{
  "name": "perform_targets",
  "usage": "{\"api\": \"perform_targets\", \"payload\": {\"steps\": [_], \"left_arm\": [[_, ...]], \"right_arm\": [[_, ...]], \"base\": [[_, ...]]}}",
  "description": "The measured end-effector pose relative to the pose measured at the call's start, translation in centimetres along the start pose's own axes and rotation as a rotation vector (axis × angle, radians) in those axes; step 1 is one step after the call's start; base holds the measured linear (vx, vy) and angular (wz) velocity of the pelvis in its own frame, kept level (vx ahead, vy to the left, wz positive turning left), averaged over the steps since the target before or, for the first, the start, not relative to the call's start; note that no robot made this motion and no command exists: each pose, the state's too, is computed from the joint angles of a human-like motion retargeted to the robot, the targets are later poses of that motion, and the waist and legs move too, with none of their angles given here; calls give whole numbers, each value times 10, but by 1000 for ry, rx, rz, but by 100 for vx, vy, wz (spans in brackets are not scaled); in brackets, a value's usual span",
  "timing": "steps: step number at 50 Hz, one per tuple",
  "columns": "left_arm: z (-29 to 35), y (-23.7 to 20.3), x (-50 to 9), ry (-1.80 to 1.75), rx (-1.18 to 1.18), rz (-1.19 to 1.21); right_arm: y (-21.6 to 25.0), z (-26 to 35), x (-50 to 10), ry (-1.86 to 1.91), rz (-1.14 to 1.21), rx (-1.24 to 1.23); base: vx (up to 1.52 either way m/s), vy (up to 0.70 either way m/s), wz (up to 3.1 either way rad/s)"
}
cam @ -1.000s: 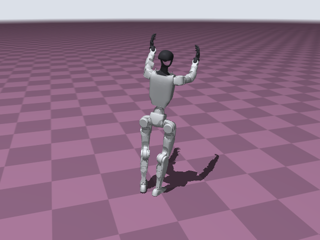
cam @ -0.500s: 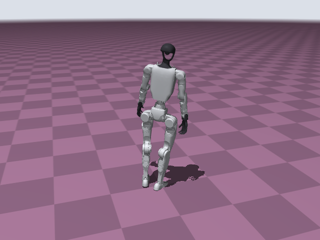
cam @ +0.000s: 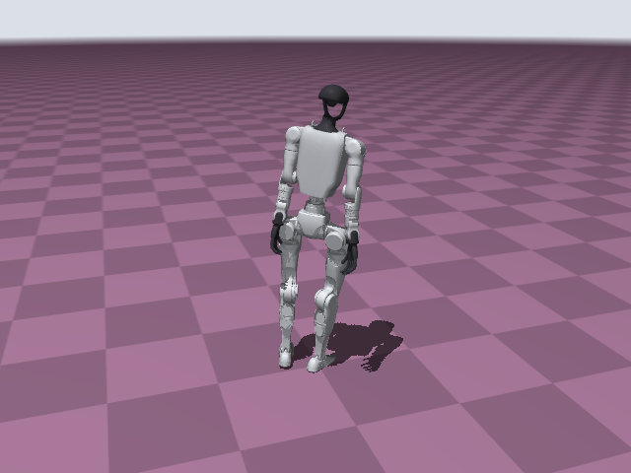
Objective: Upper body actions
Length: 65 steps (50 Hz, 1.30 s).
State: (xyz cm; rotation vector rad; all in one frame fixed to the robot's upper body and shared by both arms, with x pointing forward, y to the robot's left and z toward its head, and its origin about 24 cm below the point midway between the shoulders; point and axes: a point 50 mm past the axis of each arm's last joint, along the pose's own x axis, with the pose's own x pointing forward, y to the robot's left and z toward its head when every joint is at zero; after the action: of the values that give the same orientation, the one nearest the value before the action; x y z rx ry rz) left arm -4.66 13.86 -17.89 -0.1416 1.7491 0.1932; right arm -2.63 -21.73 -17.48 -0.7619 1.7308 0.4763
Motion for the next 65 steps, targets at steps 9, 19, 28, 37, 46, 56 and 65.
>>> {"api": "perform_targets", "payload": {"steps": [9, 19, 28, 37, 46, 56, 65], "left_arm": [[2, -2, -1, 25, 22, -2], [23, 15, -4, -12, 134, 106], [154, 42, -43, -370, -97, 276], [347, 39, -220, -1056, -186, 222], [401, 15, -456, -1767, -348, -50], [312, 39, -675, -2527, -428, 52], [212, 67, -760, -2915, -724, 65]], "right_arm": [[-4, 4, -1, 7, -20, -66], [-10, 0, -2, 52, -27, 20], [-86, 58, -23, -147, -59, 314], [-241, 207, -187, -964, -138, 554], [-317, 226, -441, -1773, -375, 543], [-300, 93, -673, -2495, -880, 627], [-236, -4, -750, -2896, -1208, 567]], "base": [[0, -1, -25], [1, -1, 2], [2, -6, 4], [0, -5, 5], [1, 1, 2], [-6, -1, 0], [-20, 1, -2]]}}
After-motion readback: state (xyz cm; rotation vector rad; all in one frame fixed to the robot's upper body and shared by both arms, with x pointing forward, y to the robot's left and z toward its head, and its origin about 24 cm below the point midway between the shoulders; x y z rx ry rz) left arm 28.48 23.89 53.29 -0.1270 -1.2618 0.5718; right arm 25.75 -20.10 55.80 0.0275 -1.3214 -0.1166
